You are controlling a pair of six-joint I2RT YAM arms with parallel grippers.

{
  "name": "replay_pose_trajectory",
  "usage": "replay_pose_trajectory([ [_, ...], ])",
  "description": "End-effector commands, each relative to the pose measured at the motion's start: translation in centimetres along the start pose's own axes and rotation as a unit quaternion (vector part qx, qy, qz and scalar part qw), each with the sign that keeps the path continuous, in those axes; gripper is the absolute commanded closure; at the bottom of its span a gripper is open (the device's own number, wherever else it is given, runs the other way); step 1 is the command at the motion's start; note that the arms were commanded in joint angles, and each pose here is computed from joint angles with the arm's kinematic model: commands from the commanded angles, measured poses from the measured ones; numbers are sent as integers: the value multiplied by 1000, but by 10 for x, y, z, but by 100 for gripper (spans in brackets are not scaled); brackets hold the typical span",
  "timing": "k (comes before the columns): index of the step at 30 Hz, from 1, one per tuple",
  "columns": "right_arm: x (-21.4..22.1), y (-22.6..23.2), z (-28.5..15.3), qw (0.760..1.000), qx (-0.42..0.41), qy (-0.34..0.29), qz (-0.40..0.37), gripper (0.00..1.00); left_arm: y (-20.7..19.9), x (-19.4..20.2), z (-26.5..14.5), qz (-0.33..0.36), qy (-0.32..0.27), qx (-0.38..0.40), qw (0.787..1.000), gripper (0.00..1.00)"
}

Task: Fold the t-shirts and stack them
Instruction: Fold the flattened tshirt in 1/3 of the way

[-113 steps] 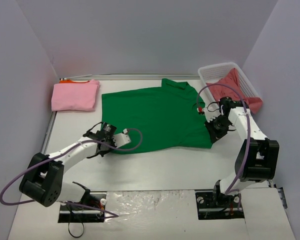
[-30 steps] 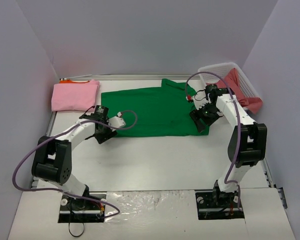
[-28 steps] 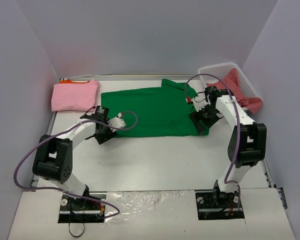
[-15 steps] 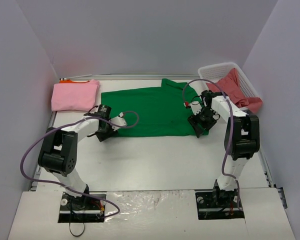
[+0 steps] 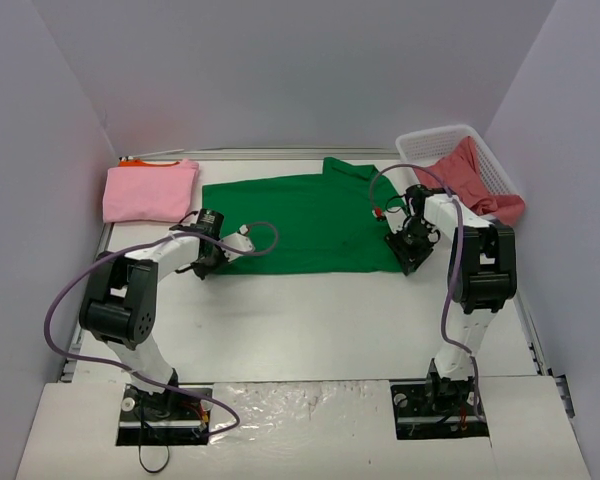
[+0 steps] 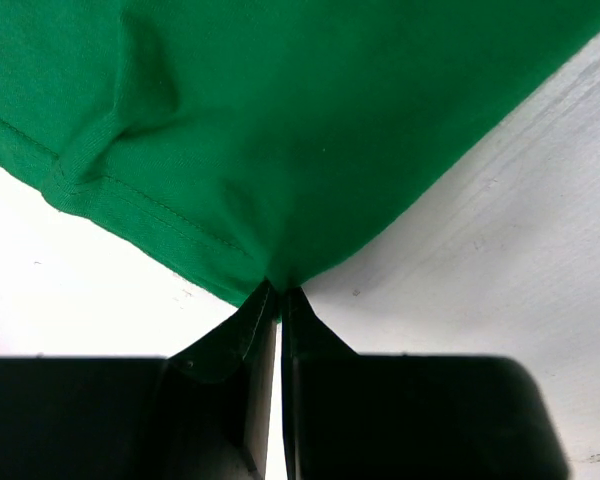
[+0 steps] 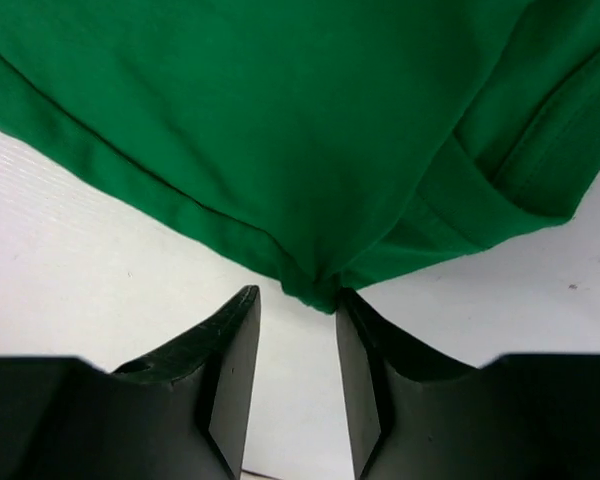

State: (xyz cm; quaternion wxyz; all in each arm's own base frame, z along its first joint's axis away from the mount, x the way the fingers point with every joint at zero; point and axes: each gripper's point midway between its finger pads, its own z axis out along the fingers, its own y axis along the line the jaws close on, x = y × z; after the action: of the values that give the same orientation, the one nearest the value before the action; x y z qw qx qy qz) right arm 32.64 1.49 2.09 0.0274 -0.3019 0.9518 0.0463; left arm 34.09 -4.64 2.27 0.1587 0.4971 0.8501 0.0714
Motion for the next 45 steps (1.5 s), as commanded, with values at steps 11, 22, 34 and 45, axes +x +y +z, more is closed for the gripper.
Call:
replay_pose_trajectory([
  [11,16,3,-2,1000,-3,17,1,100,1,-2,-16,0,-5,-1,1000,98],
  [22,37,19,-32,1000,5,5,-11,100,-16,12,-62,16,-9,13,1000,98],
  [34,81,53,-84,999,16,-19,-36,100,-51,46,-125,31,-23,13,999,98],
  [45,131,90,-102,997,-22,11,-79,76,-94,50,-160,75,-67,92,991,64],
])
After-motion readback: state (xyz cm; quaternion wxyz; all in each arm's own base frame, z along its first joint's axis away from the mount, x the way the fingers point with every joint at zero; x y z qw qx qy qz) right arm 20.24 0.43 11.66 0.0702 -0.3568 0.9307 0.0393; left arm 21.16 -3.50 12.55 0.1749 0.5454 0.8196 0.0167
